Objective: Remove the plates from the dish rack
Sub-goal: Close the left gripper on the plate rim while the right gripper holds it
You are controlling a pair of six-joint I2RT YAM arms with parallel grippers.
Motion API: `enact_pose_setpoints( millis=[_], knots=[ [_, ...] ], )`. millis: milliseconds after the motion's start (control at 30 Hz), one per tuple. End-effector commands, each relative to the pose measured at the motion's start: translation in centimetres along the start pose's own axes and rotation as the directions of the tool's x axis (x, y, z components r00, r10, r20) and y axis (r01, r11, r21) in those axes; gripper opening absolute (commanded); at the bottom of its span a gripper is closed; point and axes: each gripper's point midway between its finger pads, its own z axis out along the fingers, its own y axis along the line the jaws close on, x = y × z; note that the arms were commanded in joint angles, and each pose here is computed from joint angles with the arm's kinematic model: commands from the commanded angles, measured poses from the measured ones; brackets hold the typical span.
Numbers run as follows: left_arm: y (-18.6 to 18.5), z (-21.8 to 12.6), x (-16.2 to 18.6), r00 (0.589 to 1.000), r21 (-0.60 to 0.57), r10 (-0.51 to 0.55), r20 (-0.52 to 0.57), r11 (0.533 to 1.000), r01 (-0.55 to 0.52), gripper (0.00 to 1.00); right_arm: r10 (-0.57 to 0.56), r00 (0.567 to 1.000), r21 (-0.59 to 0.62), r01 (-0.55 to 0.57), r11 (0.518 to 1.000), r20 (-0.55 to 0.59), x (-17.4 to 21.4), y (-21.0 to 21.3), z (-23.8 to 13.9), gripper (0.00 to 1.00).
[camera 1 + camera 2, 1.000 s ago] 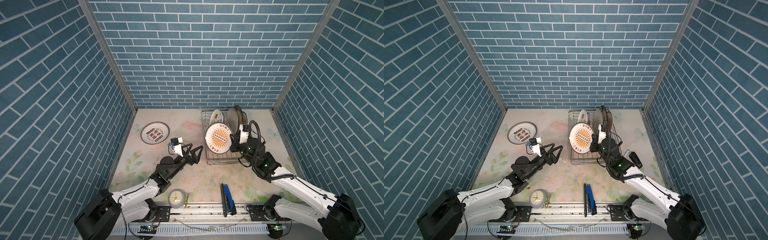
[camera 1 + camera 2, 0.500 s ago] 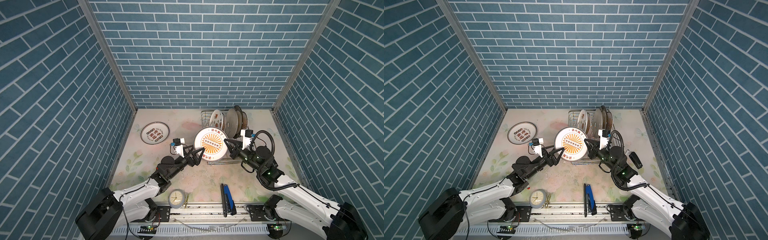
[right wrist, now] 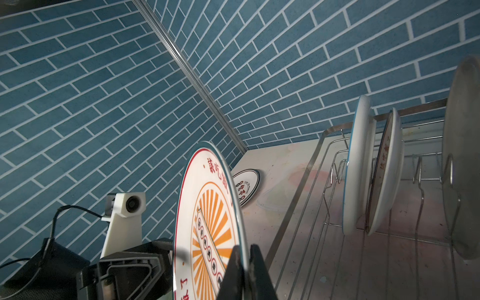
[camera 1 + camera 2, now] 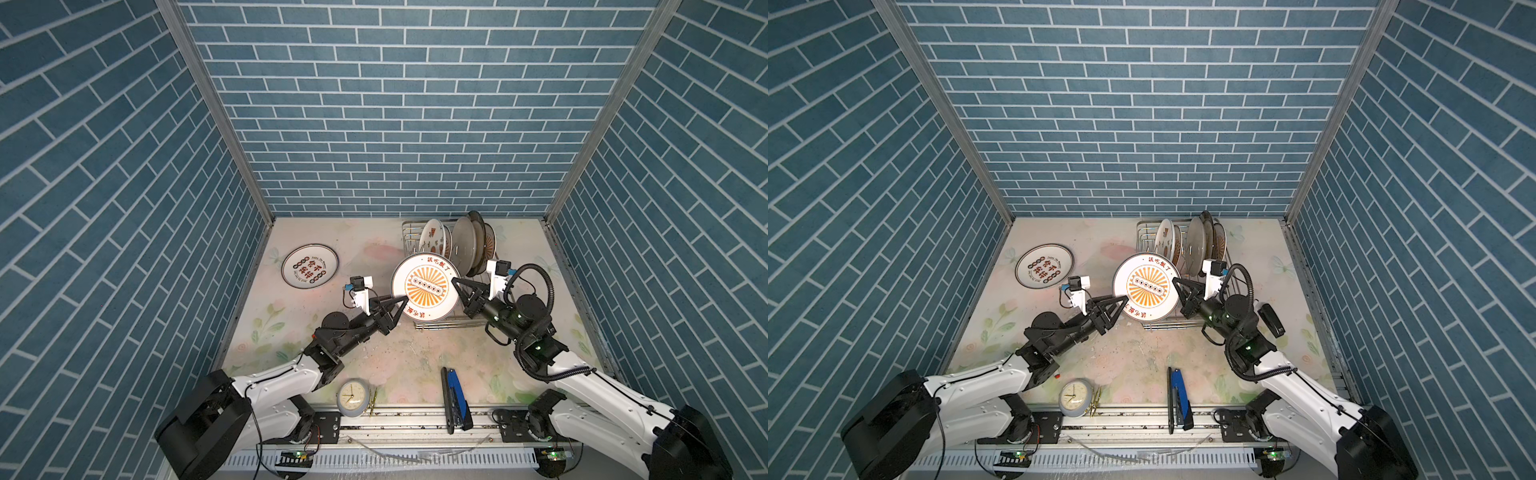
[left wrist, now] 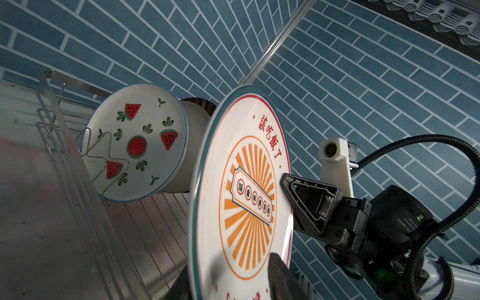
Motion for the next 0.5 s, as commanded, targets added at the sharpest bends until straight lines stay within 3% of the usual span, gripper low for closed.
enact_pose_setpoints(
  millis=[0, 133, 300, 467],
  knots=[
    [-0.5, 0.5, -0.5, 1.000, 0.023, -0.009, 0.009, 1.000, 0.009, 0.38, 0.010, 0.999, -0.086, -0.005, 0.996, 0.049, -1.2, 1.6, 0.1, 0.00],
    [-0.7, 0.5, -0.5, 1.000, 0.035, -0.021, 0.009, 0.999, 0.020, 0.33, -0.012, 0.998, -0.036, 0.015, 0.999, 0.067, -1.3, 0.6, 0.1, 0.00],
    [-0.2, 0.5, -0.5, 1.000, 0.002, -0.030, 0.003, 1.000, 0.030, 0.16, -0.041, 0.996, 0.024, 0.040, 0.999, 0.076, -1.2, -0.6, 0.2, 0.00],
    [-0.1, 0.7, -0.4, 0.999, -0.002, -0.042, -0.001, 0.999, 0.042, 0.11, -0.046, 0.996, 0.031, 0.044, 0.999, 0.071, -1.0, -0.9, 0.6, 0.00]
  ],
)
